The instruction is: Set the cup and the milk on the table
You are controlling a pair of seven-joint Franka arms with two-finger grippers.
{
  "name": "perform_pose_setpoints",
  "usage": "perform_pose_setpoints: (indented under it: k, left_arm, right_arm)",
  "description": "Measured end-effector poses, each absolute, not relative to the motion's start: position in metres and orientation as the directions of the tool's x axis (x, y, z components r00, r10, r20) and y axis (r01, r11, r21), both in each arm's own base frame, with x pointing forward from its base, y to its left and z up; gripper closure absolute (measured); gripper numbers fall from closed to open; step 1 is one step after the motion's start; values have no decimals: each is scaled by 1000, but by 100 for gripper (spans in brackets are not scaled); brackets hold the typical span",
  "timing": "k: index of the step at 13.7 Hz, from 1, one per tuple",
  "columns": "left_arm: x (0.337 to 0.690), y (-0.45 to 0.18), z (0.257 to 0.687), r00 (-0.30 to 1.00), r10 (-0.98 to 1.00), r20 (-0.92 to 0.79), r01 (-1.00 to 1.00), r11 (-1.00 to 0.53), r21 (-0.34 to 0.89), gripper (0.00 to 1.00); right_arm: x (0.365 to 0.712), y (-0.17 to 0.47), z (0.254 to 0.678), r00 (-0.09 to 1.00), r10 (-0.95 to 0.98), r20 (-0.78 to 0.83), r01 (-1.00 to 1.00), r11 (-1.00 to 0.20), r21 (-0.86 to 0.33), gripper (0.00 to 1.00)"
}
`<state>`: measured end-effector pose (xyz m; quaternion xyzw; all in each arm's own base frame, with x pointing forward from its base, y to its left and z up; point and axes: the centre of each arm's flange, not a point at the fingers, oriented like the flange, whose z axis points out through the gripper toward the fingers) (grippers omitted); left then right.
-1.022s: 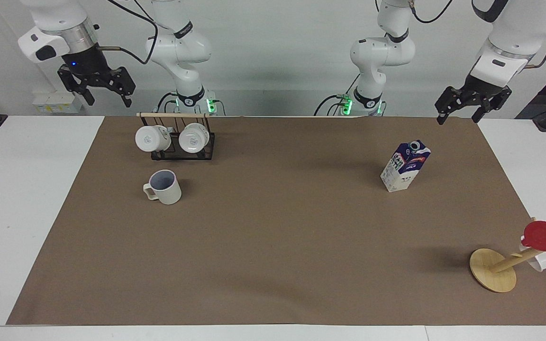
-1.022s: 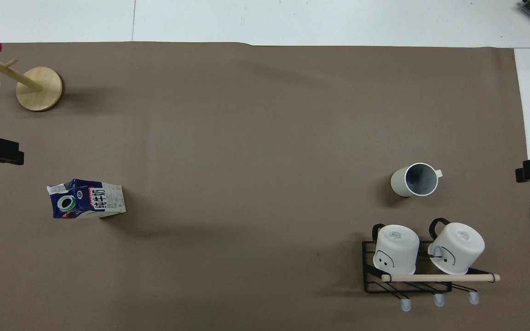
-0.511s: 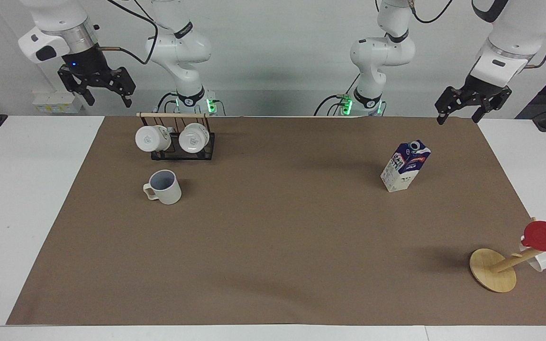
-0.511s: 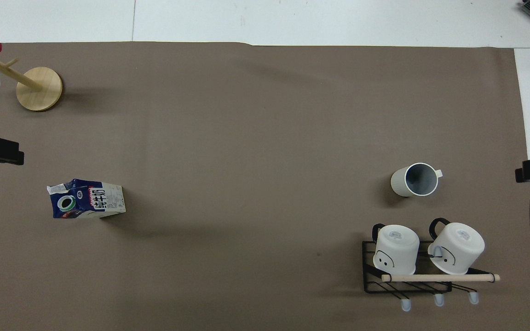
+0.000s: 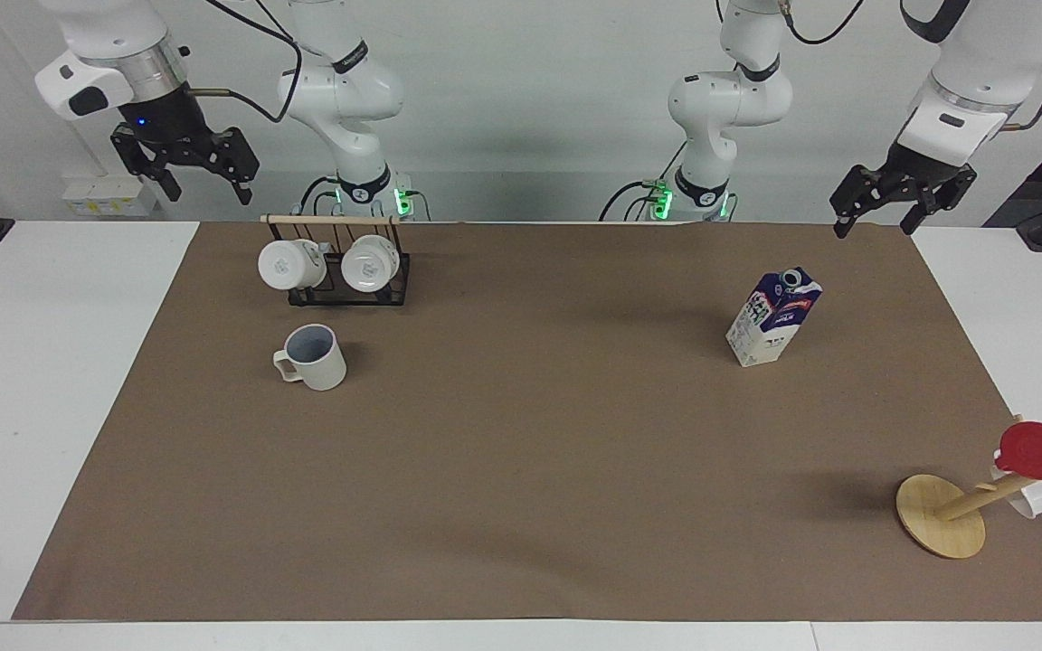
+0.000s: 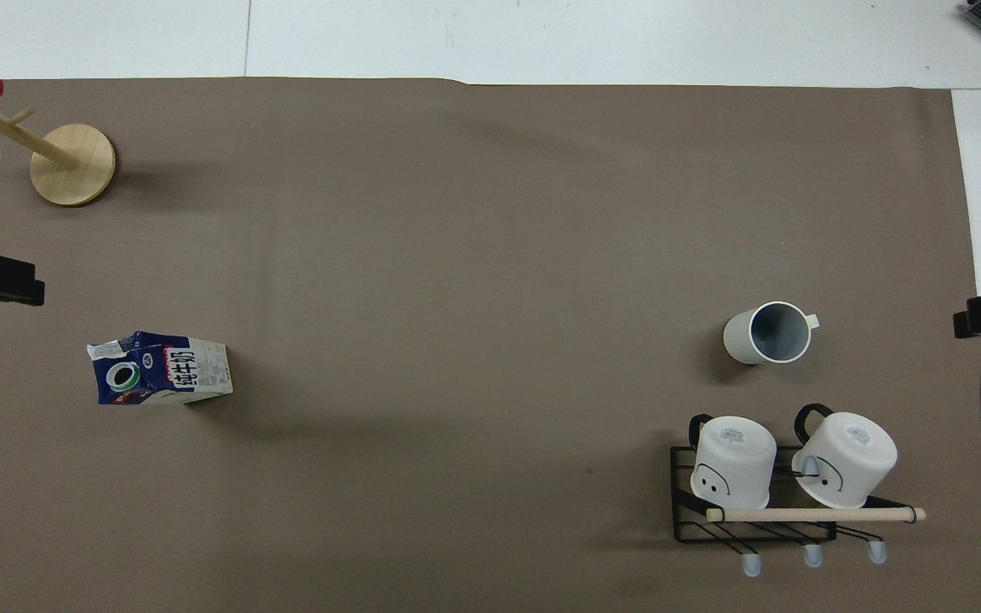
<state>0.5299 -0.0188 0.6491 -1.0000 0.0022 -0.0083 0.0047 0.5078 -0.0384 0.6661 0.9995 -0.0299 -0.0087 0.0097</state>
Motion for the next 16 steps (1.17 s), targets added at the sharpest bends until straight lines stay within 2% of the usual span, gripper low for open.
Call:
perform_pose_setpoints:
  k: [9, 14, 16]
  left_arm:
    - [530, -19, 649, 1000, -5, 17, -4, -1000, -9, 0]
    - [530, -19, 649, 1000, -5, 17, -4, -1000, -9, 0]
    - [530, -19, 649, 1000, -5, 17, -4, -1000, -9, 0]
  right_arm:
    - [514, -35, 665, 998, -53, 20, -54, -998, 20, 0]
    - [534, -13, 613, 999, -32, 21, -32, -999, 20, 0]
    - [541, -2, 575, 1000, -10, -3, -10, -1000, 21, 0]
